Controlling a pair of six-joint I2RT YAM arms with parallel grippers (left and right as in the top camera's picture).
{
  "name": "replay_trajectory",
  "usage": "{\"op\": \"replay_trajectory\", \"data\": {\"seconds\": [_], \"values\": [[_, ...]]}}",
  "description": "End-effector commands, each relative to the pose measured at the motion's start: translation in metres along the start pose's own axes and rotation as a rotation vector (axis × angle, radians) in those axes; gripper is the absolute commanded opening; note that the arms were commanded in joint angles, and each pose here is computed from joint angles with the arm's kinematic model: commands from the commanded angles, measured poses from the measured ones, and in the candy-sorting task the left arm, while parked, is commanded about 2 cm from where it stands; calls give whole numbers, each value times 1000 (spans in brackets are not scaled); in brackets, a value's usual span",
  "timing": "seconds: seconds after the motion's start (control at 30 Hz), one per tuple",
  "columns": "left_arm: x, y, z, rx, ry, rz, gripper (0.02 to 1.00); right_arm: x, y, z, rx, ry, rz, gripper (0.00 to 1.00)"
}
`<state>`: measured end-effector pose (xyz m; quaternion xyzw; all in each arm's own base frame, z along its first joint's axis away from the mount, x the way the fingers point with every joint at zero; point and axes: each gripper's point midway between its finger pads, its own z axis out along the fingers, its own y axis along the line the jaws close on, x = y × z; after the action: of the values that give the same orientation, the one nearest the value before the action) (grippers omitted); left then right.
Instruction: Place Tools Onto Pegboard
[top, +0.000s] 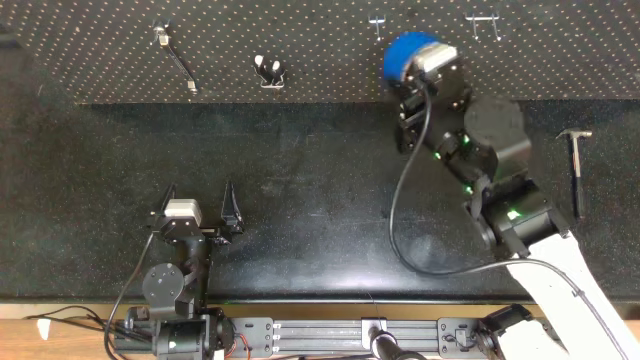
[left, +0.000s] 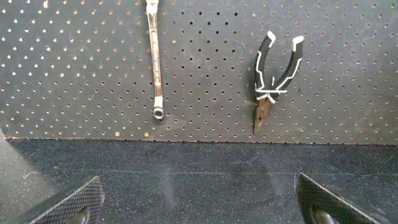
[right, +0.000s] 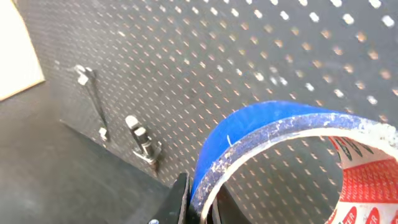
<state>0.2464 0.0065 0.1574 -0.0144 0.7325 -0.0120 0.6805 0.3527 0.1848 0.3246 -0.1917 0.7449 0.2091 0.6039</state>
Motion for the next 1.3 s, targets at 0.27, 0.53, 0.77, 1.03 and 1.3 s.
{"op": "replay_trajectory", "data": {"seconds": [0.27, 0.53, 0.77, 1.03, 1.3], "values": [[1, -2, 0, 9, 2, -16, 996, 31, -8, 98, 133, -94, -55, 73], [1, -2, 0, 9, 2, -16, 996, 44, -11, 123, 132, -136, -64, 768], [1, -2, 0, 9, 2, -16, 996, 23, -33, 42, 171, 23, -41, 974], [1, -2, 0, 9, 2, -16, 996, 167, -162, -127, 604, 713, 252, 978], [1, -2, 0, 8, 2, -16, 996, 229, -211, -221, 699, 1025, 331, 978]]}}
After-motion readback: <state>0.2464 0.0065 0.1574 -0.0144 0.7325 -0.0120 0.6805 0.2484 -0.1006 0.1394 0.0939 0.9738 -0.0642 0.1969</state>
